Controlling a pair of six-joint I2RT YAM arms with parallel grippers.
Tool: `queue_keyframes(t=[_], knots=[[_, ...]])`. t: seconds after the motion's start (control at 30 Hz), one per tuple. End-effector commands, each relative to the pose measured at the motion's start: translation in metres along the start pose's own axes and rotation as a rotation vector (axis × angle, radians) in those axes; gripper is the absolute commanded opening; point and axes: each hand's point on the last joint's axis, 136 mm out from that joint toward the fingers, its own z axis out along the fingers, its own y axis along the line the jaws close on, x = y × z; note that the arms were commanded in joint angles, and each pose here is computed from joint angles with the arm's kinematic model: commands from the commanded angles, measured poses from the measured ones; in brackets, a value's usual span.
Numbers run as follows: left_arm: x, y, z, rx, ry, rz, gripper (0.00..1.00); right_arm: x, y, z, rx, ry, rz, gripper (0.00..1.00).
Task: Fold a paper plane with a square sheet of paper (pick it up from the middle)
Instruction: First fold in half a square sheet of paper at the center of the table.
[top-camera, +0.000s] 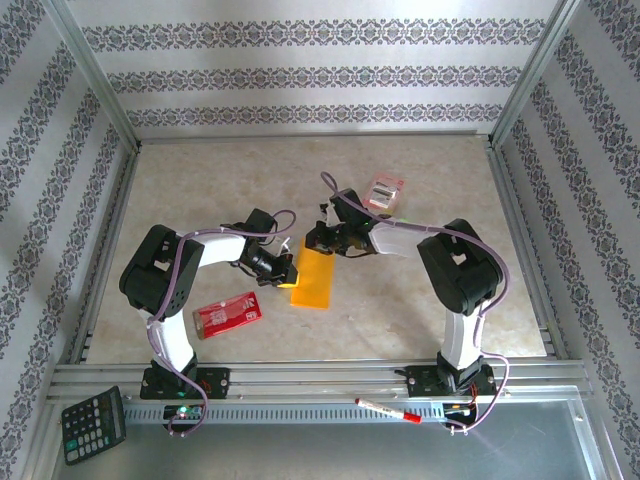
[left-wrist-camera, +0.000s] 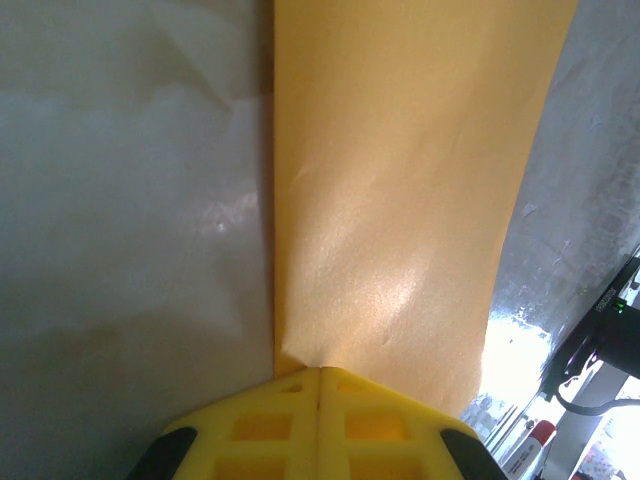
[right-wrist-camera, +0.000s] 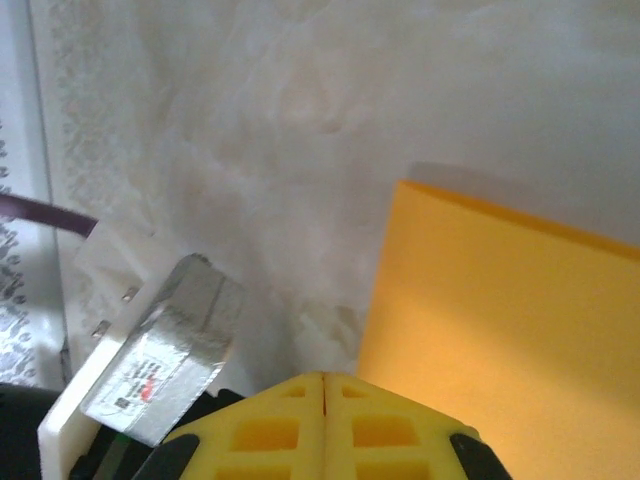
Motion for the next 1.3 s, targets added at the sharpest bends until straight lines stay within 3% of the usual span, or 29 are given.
queue_keyframes(t=[0.0, 0.4, 0.73, 1.27], knots=[[0.038, 0.062, 0.024, -0.247, 0.107, -0.085, 0.0, 0.007, 0.004, 0.018, -0.058, 0.045, 0.025, 0.0], [0.042, 0.067, 0.025, -0.259, 0.11, -0.095, 0.0, 0.016, -0.01, 0.047, -0.005, 0.099, 0.057, 0.0], [0.049, 0.077, 0.027, -0.291, 0.117, -0.119, 0.0, -0.012, -0.045, 0.044, 0.155, 0.053, 0.093, 0.0], [0.055, 0.08, 0.027, -0.294, 0.122, -0.132, 0.0, -0.045, -0.072, 0.044, 0.206, 0.006, 0.177, 0.0]])
